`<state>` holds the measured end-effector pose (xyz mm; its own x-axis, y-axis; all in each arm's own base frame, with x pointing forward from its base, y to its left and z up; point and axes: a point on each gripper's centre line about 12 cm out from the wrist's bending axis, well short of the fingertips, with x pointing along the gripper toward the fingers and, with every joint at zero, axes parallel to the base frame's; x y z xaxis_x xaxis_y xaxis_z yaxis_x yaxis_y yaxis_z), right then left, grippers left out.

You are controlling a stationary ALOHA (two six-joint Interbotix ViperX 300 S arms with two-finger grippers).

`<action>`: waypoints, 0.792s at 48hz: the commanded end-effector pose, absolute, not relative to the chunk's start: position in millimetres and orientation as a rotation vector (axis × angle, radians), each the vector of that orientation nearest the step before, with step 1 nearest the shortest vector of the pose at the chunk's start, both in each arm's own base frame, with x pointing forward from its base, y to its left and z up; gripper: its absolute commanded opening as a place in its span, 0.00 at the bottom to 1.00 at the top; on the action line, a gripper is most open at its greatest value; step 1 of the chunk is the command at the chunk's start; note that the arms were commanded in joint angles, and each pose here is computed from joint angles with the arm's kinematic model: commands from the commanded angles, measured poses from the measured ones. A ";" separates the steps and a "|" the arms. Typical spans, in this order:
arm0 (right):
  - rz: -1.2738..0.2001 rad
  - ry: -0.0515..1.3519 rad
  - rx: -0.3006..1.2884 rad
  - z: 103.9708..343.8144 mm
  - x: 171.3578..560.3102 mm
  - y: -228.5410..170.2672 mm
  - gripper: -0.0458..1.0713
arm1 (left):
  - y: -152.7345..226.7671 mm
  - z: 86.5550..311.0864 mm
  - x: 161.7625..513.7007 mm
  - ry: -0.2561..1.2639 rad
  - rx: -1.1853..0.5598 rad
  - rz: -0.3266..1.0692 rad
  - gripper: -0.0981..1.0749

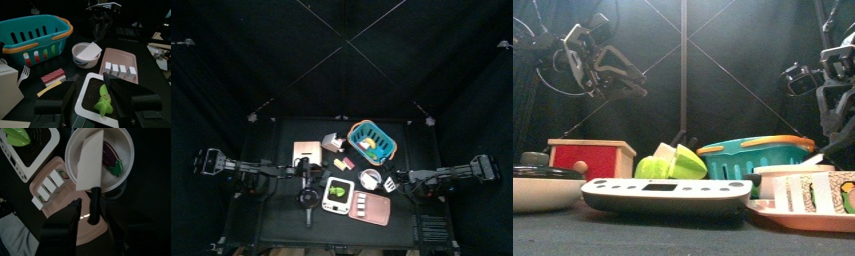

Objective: Drop clever in pot

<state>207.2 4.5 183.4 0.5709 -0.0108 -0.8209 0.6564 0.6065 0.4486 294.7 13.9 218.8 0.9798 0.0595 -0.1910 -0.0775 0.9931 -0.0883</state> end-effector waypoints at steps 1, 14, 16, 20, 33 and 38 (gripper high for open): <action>-0.442 0.869 0.845 188.4 209.6 4.4 0.77 | 14.5 222.5 296.7 0.175 -0.097 0.071 0.78; -0.431 0.850 0.838 194.3 211.7 4.0 0.80 | 14.5 222.0 296.4 0.177 -0.097 0.071 0.78; -0.431 0.850 0.836 194.3 211.7 3.9 0.80 | 14.5 221.4 296.0 0.178 -0.097 0.071 0.78; -0.433 0.854 0.835 192.9 211.2 3.9 0.80 | 15.0 222.0 296.3 0.177 -0.095 0.072 0.78; -0.429 0.844 0.796 196.1 214.3 1.9 0.80 | 14.4 221.3 296.0 0.180 -0.094 0.070 0.78; -0.423 0.826 0.761 199.9 216.8 0.1 0.80 | 13.9 219.2 296.6 0.194 -0.094 0.069 0.78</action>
